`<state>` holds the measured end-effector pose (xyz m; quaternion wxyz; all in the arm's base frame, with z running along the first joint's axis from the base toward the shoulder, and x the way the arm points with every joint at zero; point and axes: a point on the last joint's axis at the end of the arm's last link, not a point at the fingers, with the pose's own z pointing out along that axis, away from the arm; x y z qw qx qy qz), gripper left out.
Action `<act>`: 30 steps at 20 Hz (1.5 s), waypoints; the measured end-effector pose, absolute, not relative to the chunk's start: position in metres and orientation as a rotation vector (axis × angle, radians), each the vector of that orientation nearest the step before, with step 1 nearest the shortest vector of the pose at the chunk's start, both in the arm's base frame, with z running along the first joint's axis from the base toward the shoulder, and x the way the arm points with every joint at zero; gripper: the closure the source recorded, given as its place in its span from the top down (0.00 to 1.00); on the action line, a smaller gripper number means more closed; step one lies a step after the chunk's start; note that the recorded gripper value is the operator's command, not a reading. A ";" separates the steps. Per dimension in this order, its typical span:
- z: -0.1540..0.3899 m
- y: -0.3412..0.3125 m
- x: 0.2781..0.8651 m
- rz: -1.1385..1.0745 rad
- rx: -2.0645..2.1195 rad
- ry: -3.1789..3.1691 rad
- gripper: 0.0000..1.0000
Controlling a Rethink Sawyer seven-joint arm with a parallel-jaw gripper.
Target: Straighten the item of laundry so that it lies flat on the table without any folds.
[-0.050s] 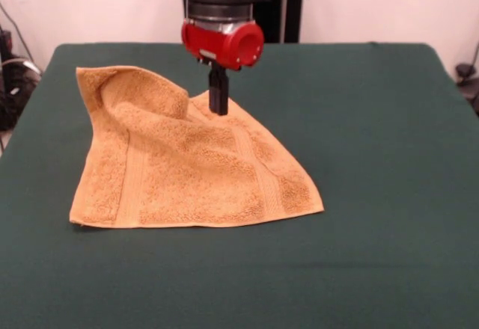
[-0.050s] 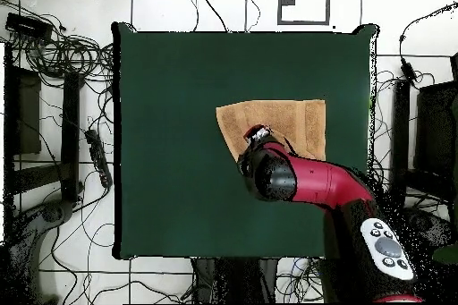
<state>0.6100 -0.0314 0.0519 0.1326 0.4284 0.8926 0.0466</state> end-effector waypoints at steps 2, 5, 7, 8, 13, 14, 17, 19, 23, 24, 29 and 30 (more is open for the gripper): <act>0.045 -0.034 0.607 0.136 1.253 2.587 0.00; 0.033 -0.038 0.602 0.141 1.267 2.583 0.00; 0.029 -0.038 0.600 0.143 1.270 2.581 0.00; 0.026 -0.040 0.599 0.146 1.276 2.579 0.00; 0.013 -0.058 0.587 0.143 1.338 2.574 0.00; 0.012 -0.062 0.585 0.141 1.351 2.572 0.00; 0.008 -0.075 0.572 0.135 1.399 2.571 0.00; 0.008 -0.080 0.562 0.132 1.427 2.575 0.00; 0.009 -0.084 0.542 0.127 1.469 2.587 0.00; 0.011 -0.084 0.538 0.126 1.474 2.590 0.00; 0.020 -0.079 0.524 0.122 1.482 2.603 0.00; 0.022 -0.078 0.522 0.122 1.482 2.605 0.00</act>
